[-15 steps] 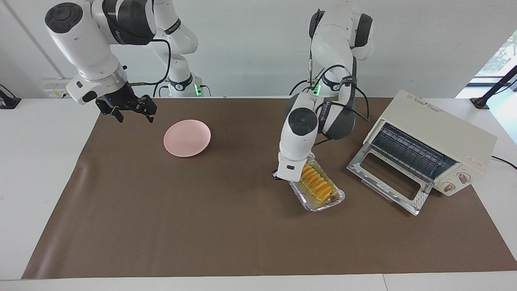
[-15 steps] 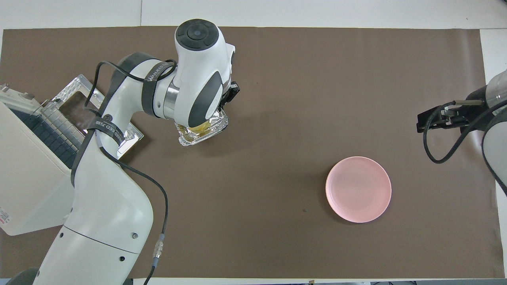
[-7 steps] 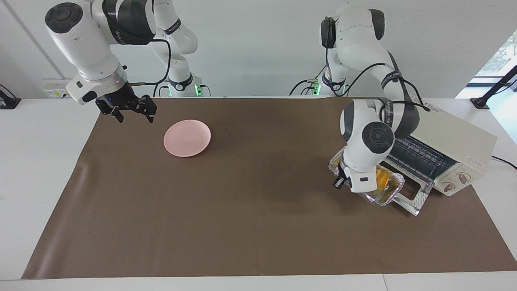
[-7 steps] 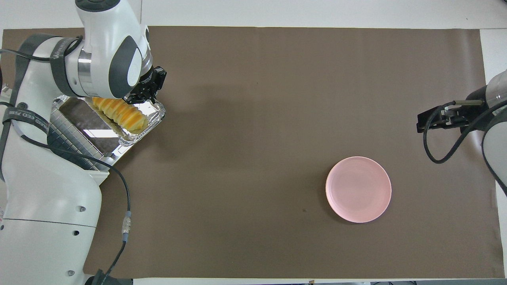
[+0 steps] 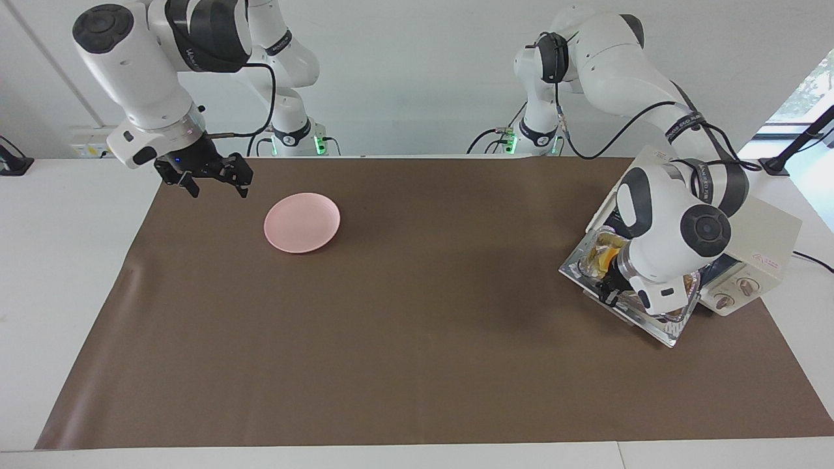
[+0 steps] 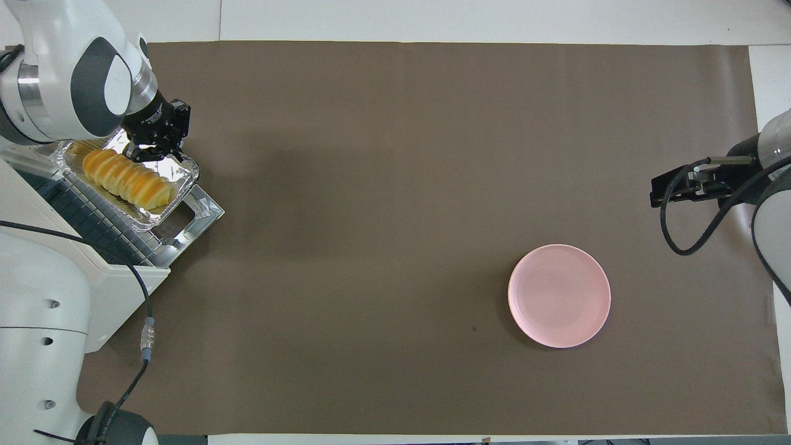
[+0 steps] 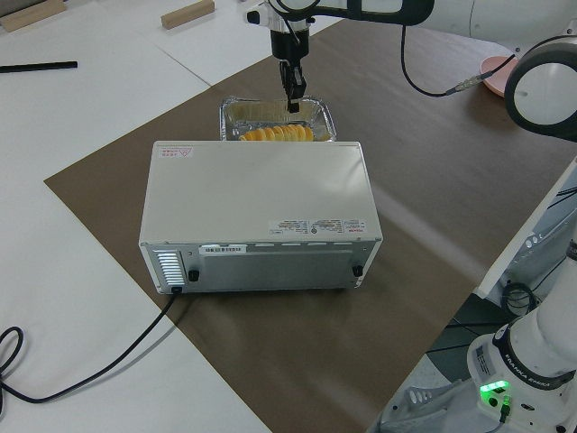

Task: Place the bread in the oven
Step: 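Lower the foil tray into the open oven with the left gripper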

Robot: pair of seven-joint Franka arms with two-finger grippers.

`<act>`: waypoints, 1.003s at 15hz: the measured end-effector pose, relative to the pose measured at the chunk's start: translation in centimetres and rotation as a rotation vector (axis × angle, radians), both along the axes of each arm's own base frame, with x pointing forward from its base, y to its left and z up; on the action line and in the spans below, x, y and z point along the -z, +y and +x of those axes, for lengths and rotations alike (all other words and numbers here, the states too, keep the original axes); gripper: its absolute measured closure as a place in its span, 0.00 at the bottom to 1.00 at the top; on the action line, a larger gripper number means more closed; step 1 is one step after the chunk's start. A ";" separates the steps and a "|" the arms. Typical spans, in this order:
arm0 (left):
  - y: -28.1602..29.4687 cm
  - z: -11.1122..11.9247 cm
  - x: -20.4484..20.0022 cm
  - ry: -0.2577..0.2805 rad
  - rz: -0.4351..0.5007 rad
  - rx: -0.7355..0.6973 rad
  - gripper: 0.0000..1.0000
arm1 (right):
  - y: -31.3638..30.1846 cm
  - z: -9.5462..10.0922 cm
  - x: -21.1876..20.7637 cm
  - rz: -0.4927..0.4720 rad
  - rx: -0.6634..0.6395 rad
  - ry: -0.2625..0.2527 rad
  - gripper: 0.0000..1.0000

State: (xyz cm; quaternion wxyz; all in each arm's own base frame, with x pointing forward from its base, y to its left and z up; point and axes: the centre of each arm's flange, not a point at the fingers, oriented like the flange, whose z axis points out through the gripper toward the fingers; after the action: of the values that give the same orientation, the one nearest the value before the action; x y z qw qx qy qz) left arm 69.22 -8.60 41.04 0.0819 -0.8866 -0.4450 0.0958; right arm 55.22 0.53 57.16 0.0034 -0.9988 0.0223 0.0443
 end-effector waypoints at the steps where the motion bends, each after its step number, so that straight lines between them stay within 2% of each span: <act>1: 0.6 -0.1 -0.3 0.004 -0.004 0.005 0.98 | 0.0 0.0 0.0 0.000 0.000 0.000 0.00; 7: 5.0 -0.9 -1.1 0.039 -0.032 0.046 0.98 | 0.0 0.0 0.0 0.000 0.000 0.000 0.00; 15: 8.6 -2.7 0.0 0.100 -0.050 0.093 0.98 | 0.0 0.0 0.0 0.000 0.000 0.000 0.00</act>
State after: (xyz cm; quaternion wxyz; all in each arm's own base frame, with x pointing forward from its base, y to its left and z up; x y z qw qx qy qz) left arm 66.50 -0.01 41.05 0.0863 -0.9022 -0.3960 0.1472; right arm 55.22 0.53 57.16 0.0034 -0.9988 0.0223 0.0442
